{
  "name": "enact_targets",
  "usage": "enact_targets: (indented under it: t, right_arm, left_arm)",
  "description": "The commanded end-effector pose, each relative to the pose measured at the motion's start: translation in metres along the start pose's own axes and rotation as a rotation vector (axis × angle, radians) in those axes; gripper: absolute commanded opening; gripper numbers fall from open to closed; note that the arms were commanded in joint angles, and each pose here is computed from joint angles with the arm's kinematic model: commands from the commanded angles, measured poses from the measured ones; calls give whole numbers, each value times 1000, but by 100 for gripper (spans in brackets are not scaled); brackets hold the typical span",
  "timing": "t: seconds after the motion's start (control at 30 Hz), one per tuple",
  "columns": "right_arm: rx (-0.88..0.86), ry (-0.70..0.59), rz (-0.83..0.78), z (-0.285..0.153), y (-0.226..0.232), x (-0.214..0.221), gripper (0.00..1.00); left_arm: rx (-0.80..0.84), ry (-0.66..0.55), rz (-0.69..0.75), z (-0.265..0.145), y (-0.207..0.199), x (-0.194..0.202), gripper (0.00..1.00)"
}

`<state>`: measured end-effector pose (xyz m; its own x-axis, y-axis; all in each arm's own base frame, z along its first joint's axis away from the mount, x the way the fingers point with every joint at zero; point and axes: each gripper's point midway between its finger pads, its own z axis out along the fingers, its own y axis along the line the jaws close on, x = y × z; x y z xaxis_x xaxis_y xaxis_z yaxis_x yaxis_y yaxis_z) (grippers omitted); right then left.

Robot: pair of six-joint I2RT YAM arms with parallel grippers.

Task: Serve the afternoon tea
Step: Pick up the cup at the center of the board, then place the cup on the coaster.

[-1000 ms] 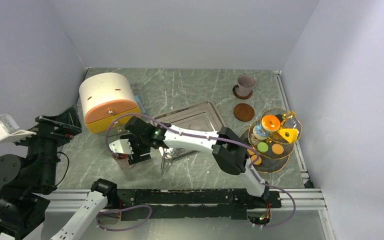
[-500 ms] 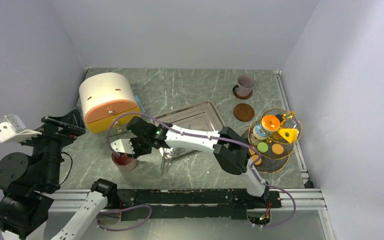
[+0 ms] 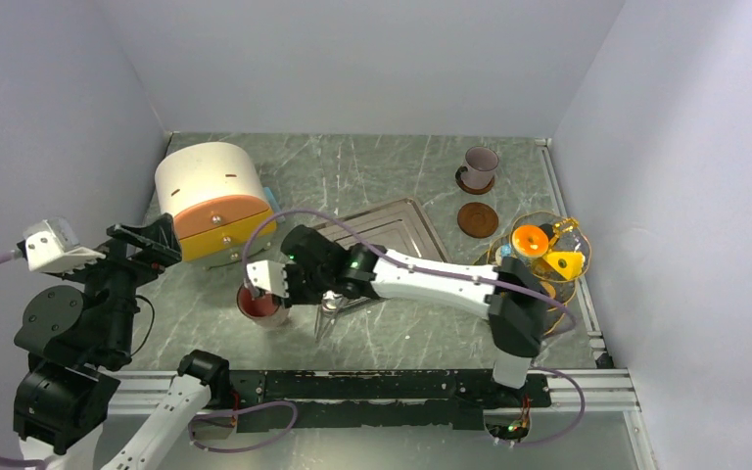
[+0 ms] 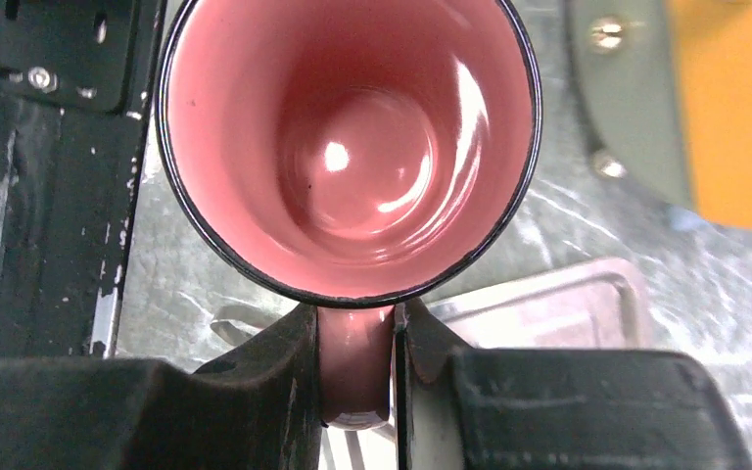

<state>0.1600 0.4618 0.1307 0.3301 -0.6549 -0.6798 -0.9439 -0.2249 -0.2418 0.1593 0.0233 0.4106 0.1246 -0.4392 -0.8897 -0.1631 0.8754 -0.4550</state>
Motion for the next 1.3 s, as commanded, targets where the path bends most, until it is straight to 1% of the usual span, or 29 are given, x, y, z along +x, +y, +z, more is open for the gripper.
enact_targets:
  t: [0.0,0.17,0.23,0.33,0.4,0.63,0.8,0.93,1.03,1.07,1.17,1.27]
  right_arm:
    - [225,-212,68,-64,-37,-66,0]
    - [361,-206,181,-109,-42,-56,0]
    - [437,-211,246,-129,-46,-52,0]
    - [516,-232,340,-156,-49,-48,0]
    - [575,-230,434,-167,-53,-44,0]
    - [825,-182,753,-184,-84,-24,0]
    - [1033,-164,905,-194,-108,-4,0]
    - [1135,-212,1074,-202,-132,16,0]
    - [1349,-300,1246,-220,-146,33,0]
    - [1412,-307,1284,-228,-150,40,0]
    - [1520,-345,1415,-241,-165,57,0]
    - [1637,-338,1520,-249,-176,84,0]
  left_arm:
    - [-13,14,23,6,1,7,97]
    - [0,27,35,10,-1,15,97]
    - [40,39,57,10,-6,20,97]
    - [101,67,61,12,-16,31,93]
    - [121,88,63,14,-19,40,93]
    - [154,158,70,22,-23,71,92]
    - [156,190,104,25,-20,86,91]
    - [145,201,114,25,-15,92,91]
    - [153,214,104,24,-15,99,91]
    - [158,222,99,24,-16,102,91]
    - [162,237,100,24,-16,107,91]
    - [151,248,97,24,-14,110,91]
